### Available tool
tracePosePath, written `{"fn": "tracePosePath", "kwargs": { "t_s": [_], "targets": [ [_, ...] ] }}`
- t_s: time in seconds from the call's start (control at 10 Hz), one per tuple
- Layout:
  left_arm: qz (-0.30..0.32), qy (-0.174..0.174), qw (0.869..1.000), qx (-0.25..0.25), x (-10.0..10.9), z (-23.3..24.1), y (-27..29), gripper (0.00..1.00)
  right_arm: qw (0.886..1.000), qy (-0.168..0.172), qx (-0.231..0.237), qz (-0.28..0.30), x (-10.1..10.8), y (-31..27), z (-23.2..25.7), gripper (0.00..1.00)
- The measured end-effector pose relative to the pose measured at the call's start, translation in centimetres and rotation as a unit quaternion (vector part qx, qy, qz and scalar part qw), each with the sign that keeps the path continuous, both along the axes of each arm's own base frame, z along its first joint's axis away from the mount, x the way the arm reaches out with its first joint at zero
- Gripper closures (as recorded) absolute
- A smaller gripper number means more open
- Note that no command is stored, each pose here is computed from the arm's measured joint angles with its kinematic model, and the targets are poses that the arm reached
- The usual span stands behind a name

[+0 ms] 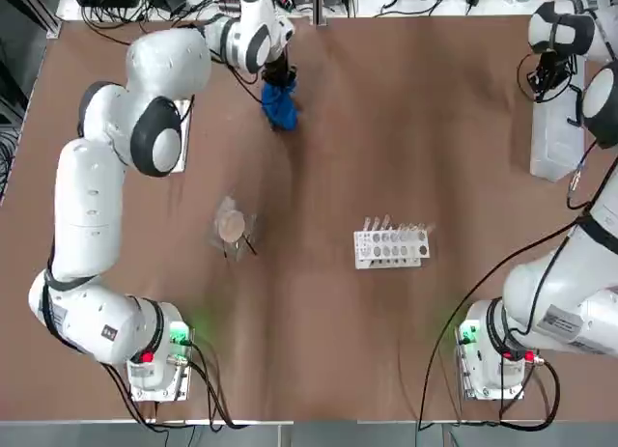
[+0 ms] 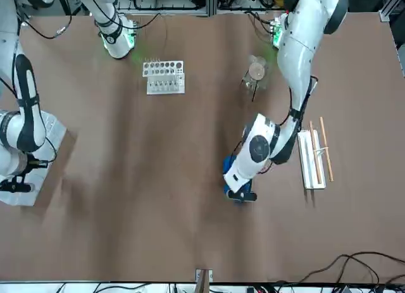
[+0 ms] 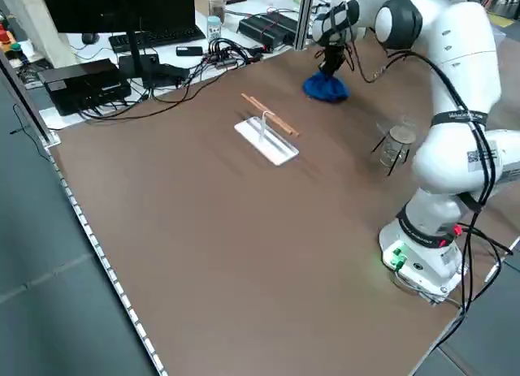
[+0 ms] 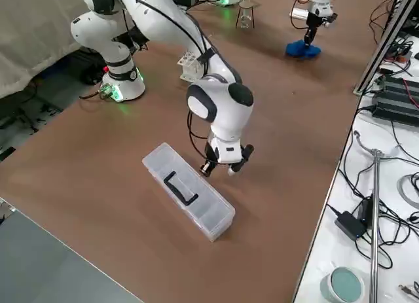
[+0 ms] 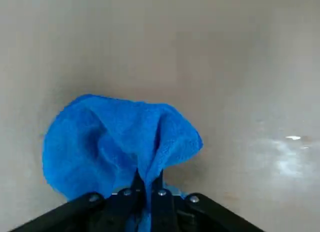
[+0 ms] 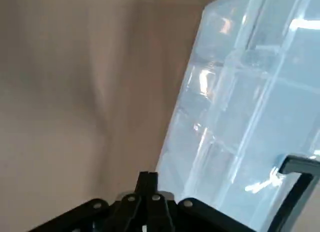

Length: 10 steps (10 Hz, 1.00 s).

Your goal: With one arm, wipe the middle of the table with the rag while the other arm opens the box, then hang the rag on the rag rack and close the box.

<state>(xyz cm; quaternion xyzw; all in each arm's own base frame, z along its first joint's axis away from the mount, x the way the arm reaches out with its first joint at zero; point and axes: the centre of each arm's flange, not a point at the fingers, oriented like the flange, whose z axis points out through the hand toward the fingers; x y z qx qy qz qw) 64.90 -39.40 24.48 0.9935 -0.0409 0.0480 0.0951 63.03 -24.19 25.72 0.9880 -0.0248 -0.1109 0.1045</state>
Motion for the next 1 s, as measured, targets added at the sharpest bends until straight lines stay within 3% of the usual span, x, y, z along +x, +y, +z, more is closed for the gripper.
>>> {"fn": "tracePosePath", "kwargs": {
  "t_s": [0.2,0.4,0.8,1.0],
  "targets": [
    [0.016,-0.008,0.998,-0.061,0.1,4.0,-3.2,0.91,1.000,0.010,0.002,-0.002,-0.3,-0.5,0.1,0.99],
    [0.049,-0.050,0.991,-0.117,-0.4,6.8,-6.6,0.92,1.000,0.008,0.003,0.009,-0.1,-0.9,0.7,0.99],
    [0.105,-0.112,0.961,-0.232,-0.4,7.4,-11.5,0.92,1.000,0.004,0.007,0.028,-0.3,-2.6,2.8,0.99],
    [0.106,-0.106,0.960,-0.237,-0.9,5.6,-12.7,0.92,0.999,0.000,0.011,0.041,-0.6,-3.9,4.4,0.99]
  ]
}}
